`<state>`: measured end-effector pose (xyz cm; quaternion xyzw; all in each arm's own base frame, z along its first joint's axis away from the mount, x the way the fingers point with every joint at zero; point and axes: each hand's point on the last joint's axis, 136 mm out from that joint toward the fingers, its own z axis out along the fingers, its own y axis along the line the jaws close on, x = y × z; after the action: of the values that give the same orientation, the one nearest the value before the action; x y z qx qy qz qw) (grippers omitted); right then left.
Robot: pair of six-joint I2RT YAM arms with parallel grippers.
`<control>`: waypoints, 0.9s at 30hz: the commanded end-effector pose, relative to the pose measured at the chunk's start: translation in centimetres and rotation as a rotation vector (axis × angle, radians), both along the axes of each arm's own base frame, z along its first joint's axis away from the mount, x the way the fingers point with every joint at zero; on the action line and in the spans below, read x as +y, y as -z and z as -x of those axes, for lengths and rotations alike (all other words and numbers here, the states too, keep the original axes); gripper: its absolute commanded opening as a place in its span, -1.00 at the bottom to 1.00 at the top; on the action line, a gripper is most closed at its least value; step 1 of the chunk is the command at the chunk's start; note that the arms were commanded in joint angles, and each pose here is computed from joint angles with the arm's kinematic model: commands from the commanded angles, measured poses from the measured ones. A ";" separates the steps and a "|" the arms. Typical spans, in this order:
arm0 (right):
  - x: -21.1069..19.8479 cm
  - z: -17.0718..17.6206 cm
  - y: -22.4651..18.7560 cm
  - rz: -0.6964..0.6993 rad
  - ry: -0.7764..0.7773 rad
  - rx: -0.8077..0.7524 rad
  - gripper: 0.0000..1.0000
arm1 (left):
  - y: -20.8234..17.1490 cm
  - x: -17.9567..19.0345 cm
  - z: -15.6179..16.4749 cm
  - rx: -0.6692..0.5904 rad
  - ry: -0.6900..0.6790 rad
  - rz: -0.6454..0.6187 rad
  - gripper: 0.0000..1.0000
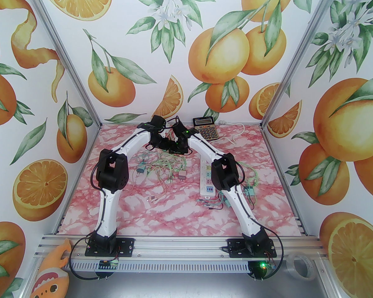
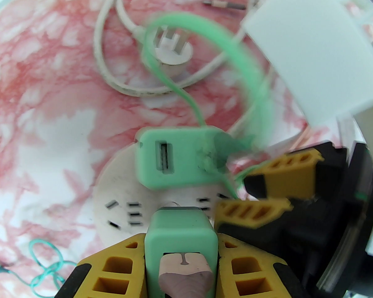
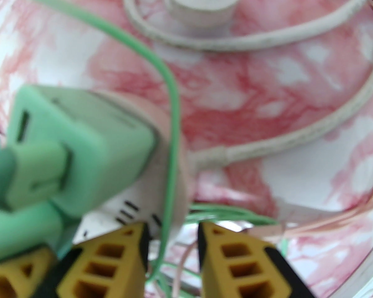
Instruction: Pull the plug off the socket
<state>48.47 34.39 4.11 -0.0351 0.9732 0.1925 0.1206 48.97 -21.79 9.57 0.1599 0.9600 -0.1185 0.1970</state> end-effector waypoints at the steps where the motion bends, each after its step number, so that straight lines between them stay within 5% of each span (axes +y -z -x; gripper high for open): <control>1: -3.2 3.1 7.9 0.191 -0.004 0.162 -0.36 | -5.3 0.8 -0.7 -0.107 -0.042 0.084 -0.98; 7: -3.3 3.1 7.9 0.190 -0.005 0.161 -0.34 | -7.3 5.7 -2.5 -0.154 -0.204 0.221 -0.90; 18: -2.1 3.3 7.3 0.117 -0.054 0.143 -0.15 | -2.0 10.6 -4.7 -0.055 -0.368 0.392 -0.67; 27: 0.7 0.1 -2.5 -0.055 -0.052 -0.096 0.09 | 1.3 10.3 -3.7 0.016 -0.378 0.402 -0.18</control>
<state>48.55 34.30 4.37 -0.0554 0.9660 0.2096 0.1405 52.44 -11.16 8.22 -0.0642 0.9380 -0.2518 0.2295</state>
